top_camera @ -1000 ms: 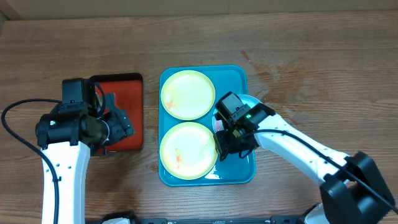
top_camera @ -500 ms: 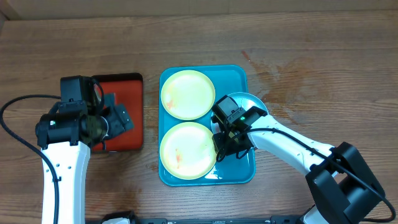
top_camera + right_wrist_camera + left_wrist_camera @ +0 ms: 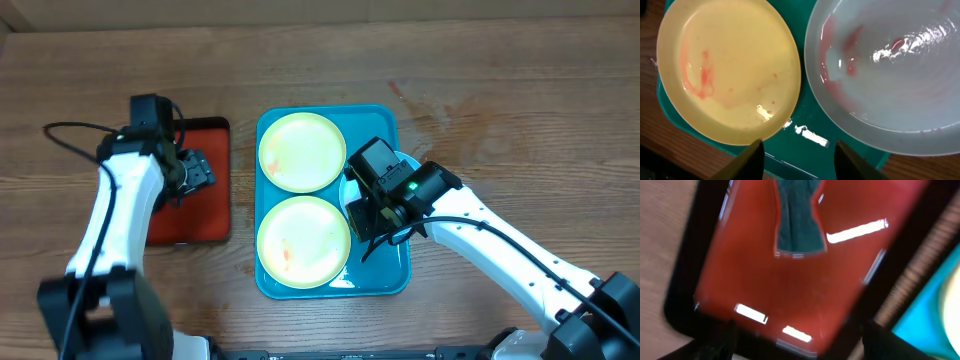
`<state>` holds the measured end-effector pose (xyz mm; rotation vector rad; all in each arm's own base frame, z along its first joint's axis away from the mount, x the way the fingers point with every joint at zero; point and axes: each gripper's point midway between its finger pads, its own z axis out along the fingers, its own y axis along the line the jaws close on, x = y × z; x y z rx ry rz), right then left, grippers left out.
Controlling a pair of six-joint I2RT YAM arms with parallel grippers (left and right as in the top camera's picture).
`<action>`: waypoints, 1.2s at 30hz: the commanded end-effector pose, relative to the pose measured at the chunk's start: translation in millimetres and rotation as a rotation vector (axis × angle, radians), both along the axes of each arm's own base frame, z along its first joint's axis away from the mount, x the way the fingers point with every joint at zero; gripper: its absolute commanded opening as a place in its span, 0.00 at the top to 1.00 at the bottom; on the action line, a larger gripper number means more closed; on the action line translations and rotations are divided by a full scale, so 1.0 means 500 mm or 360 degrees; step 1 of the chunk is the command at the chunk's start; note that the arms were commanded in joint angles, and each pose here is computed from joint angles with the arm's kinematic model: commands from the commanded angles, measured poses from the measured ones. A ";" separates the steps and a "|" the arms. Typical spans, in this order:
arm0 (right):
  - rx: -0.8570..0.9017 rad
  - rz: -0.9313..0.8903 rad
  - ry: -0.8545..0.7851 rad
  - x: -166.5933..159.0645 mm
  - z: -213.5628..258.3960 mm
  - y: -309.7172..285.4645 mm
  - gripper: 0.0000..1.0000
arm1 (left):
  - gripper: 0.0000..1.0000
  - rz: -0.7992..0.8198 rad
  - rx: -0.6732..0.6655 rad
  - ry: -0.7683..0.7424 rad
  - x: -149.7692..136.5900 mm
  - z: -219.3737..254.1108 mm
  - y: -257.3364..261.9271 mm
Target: Clean dirty plates on tray and stack at the side
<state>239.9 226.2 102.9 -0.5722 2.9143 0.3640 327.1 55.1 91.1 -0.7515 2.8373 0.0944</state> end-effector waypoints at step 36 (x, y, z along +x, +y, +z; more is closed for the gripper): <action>0.0202 -0.0125 0.0104 -0.010 0.026 0.043 0.53 | 0.96 -0.0023 -0.0098 0.0085 0.048 -0.055 0.024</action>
